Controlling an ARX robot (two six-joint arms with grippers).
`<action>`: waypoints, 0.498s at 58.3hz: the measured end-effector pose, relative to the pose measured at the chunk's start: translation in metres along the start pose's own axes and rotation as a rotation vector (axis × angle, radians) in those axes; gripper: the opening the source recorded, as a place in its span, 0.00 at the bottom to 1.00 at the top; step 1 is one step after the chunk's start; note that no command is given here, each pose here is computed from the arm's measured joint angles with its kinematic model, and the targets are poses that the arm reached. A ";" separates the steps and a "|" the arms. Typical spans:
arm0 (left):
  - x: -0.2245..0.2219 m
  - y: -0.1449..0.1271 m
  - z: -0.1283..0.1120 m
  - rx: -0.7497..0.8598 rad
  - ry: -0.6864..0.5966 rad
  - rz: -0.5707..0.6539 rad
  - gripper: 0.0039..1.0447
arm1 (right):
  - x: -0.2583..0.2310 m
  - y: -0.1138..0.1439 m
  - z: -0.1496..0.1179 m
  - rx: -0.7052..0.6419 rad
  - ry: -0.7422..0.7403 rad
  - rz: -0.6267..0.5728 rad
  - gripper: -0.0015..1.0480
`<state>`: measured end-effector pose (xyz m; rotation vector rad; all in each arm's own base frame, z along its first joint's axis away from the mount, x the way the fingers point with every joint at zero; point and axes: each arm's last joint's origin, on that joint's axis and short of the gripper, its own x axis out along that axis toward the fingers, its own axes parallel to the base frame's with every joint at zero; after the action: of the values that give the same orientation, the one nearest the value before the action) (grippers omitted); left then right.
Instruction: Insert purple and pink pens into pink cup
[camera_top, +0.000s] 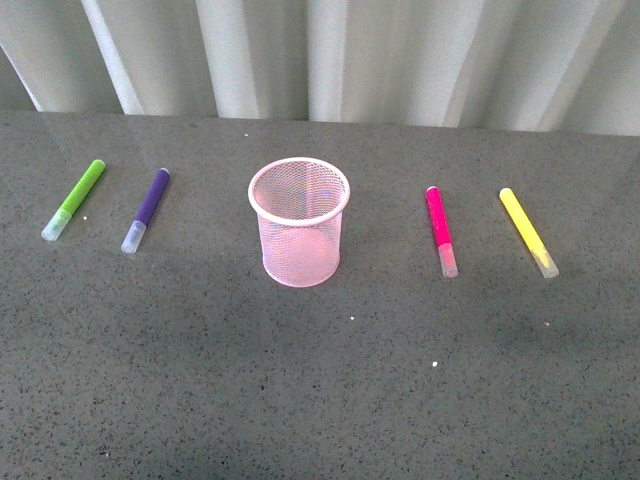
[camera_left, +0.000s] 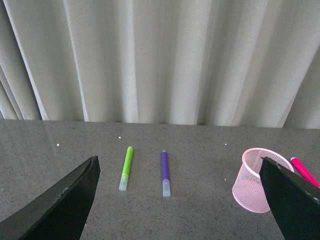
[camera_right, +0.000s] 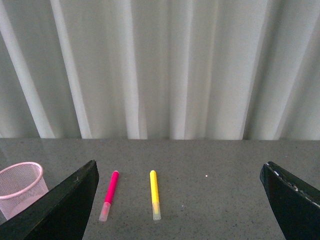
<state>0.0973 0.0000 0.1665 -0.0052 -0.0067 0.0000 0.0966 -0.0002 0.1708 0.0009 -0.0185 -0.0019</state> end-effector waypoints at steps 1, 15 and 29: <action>0.000 0.000 0.000 0.000 0.000 0.000 0.94 | 0.000 0.000 0.000 0.000 0.000 0.000 0.93; 0.000 0.000 0.000 0.000 0.000 0.000 0.94 | 0.000 0.000 0.000 0.000 0.000 0.000 0.93; 0.000 0.000 0.000 0.000 0.000 0.000 0.94 | 0.000 0.000 0.000 0.000 0.000 0.000 0.93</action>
<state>0.0973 0.0000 0.1665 -0.0052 -0.0067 0.0000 0.0966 -0.0002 0.1708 0.0009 -0.0185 -0.0019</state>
